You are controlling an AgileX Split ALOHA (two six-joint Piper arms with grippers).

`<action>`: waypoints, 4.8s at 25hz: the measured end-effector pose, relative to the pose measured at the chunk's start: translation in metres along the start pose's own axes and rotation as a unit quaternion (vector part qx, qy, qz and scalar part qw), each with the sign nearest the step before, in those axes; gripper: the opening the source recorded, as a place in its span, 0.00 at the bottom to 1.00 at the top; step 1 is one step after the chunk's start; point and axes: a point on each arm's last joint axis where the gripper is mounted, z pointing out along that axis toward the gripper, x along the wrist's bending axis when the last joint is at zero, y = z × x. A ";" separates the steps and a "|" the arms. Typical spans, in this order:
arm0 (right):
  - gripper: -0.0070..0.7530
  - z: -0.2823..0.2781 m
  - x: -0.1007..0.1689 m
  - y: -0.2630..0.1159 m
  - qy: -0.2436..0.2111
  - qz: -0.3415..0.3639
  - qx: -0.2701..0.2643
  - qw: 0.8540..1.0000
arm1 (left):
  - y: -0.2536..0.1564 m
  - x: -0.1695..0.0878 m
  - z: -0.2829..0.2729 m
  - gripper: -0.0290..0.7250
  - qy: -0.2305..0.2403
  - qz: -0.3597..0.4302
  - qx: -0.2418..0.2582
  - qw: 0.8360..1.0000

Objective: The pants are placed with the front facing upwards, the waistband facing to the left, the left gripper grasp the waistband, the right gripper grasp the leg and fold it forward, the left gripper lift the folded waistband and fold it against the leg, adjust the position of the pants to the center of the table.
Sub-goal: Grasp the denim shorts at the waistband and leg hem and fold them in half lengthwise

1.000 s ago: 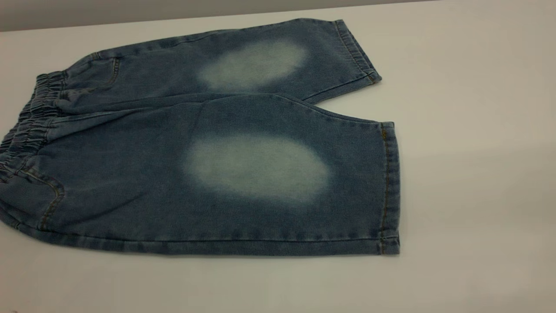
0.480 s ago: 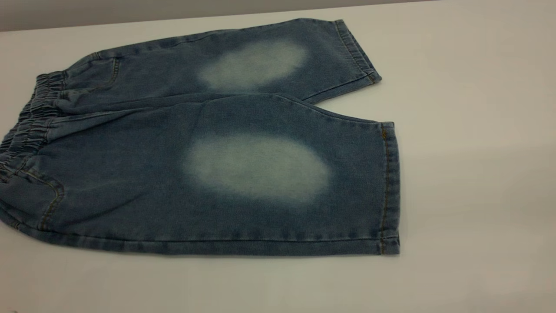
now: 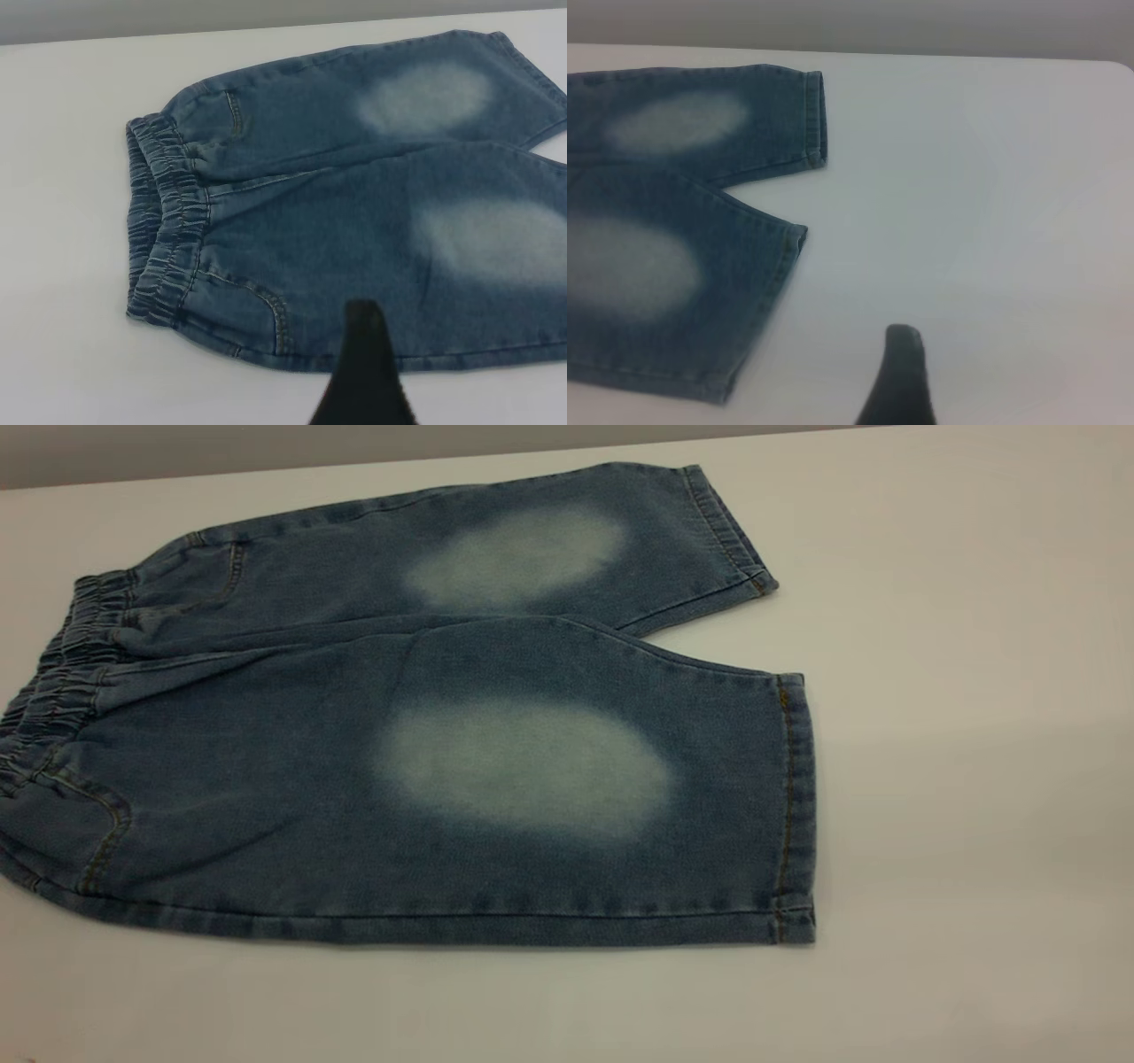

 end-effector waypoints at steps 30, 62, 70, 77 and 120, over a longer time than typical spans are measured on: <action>0.71 0.028 0.004 0.061 0.038 0.064 -0.001 0.997 | 0.068 0.018 0.034 0.69 0.060 -0.089 -0.020 0.994; 0.71 0.228 0.024 0.071 0.233 0.155 0.251 0.927 | 0.063 0.048 0.228 0.69 0.065 -0.172 0.210 0.960; 0.71 0.233 0.023 0.069 0.234 0.152 0.249 0.928 | 0.038 0.074 0.244 0.69 0.118 -0.193 0.271 0.936; 0.71 0.233 0.024 0.069 0.235 0.150 0.249 0.927 | -0.002 0.086 0.265 0.69 0.139 -0.210 0.310 0.917; 0.71 0.233 0.024 0.069 0.239 0.148 0.252 0.926 | -0.073 0.143 0.314 0.69 0.191 -0.223 0.335 0.895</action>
